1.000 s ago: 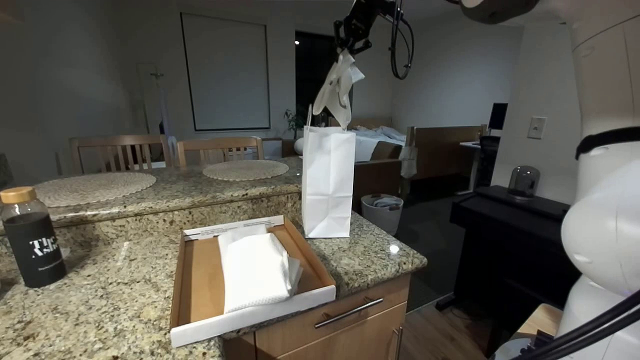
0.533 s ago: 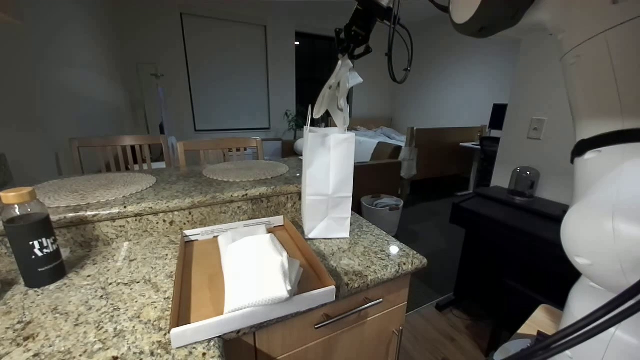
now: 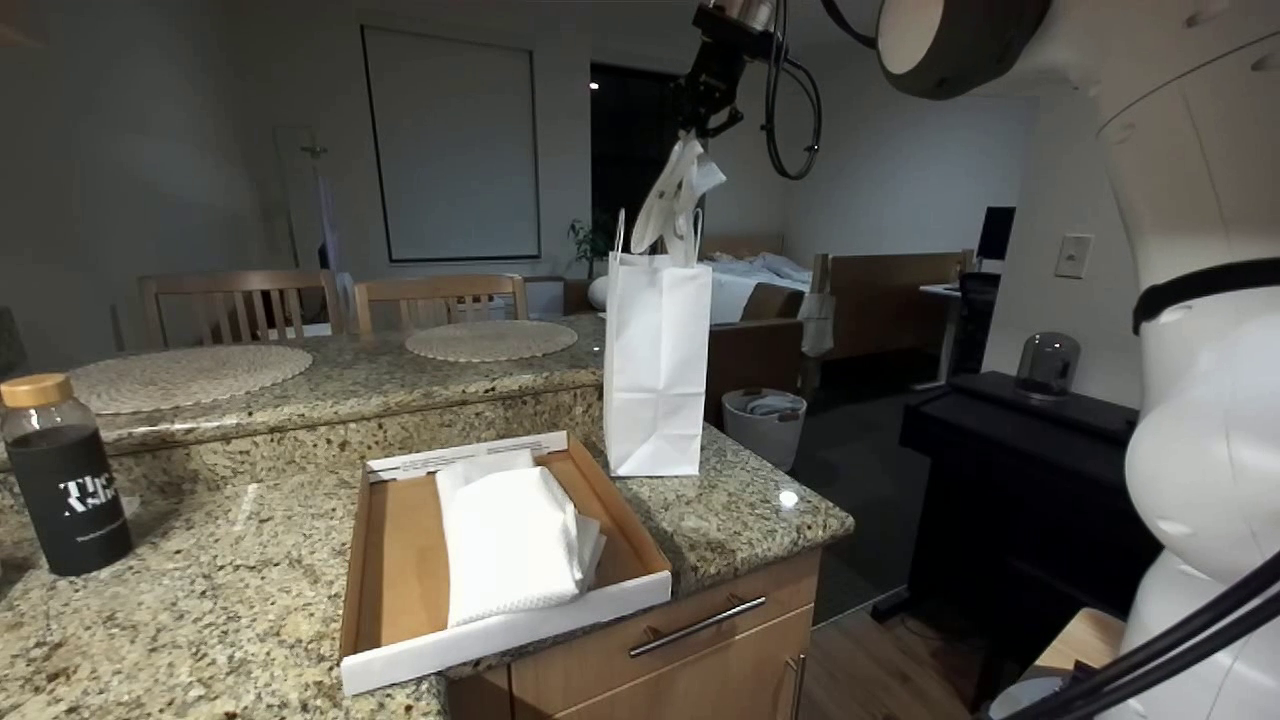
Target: Place two white cloths from the box in the white bag
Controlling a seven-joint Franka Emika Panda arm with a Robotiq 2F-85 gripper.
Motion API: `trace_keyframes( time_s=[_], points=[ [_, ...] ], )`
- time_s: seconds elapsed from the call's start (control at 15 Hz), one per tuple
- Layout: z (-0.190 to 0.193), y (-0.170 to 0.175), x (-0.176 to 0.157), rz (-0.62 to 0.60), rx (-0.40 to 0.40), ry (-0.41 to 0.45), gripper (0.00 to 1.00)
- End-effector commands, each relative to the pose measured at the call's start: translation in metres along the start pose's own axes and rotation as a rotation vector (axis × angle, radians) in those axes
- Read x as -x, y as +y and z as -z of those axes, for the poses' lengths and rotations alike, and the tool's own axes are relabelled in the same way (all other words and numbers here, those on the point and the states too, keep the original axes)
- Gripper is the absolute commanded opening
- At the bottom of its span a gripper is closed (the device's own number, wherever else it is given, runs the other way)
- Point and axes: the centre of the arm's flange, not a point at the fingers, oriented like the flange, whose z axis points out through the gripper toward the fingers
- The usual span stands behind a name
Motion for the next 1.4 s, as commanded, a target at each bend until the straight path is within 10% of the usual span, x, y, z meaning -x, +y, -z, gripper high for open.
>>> trace_keyframes(
  time_s=[0.0,0.07,0.13,0.33,0.93,1.33],
  points=[
    [0.004,-0.008,-0.005,-0.033,0.044,0.021,0.06],
    [0.004,-0.009,-0.005,-0.03,0.051,0.02,0.05],
    [0.004,-0.011,-0.004,-0.023,0.056,0.018,0.31],
    [0.007,-0.018,0.0,-0.003,0.057,0.024,0.37],
    [0.023,-0.03,0.011,0.038,0.038,0.043,0.95],
    [0.081,-0.051,0.094,0.275,-0.001,0.072,1.0]
  ],
)
